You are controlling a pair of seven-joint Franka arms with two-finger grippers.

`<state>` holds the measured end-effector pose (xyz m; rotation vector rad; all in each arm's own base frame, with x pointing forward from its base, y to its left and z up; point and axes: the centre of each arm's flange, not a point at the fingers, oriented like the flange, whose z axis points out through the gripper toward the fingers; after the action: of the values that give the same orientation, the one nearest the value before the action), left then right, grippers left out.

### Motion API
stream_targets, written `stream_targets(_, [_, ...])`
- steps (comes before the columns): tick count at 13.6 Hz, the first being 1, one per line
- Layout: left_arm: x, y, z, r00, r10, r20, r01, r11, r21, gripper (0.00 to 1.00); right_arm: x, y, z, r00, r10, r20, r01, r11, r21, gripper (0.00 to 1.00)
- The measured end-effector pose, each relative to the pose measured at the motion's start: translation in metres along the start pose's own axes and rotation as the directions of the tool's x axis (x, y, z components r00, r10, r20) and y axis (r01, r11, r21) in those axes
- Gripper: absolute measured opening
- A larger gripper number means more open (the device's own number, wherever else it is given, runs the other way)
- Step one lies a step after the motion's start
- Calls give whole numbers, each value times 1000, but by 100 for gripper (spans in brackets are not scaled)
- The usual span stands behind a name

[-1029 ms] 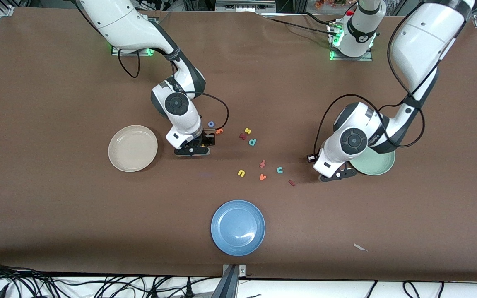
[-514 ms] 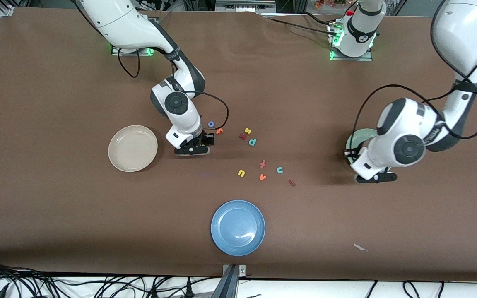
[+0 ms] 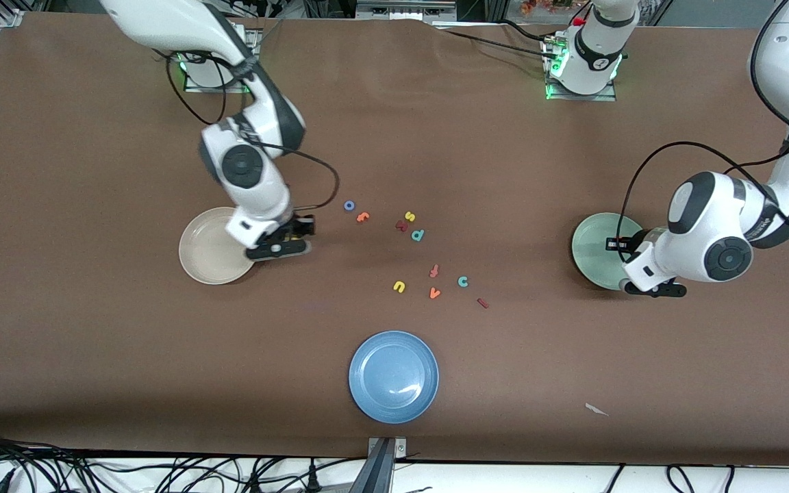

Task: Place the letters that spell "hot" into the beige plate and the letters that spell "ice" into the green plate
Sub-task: 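Put the yellow letter in the cream plate while the left gripper drops orange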

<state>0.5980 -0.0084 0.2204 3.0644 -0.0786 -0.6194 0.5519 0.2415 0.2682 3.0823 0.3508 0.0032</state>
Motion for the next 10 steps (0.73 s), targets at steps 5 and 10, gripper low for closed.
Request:
stream_targets(5, [6, 22, -9, 999, -7, -50, 6, 1000, -15, 62, -25, 122, -2, 995, -92, 35, 92, 996, -5, 33])
stream_targets(10, [10, 139, -41, 936, -316, -154, 309, 949, -67, 100, -36, 131, 15, 995, -85, 52, 85, 996, 2, 51])
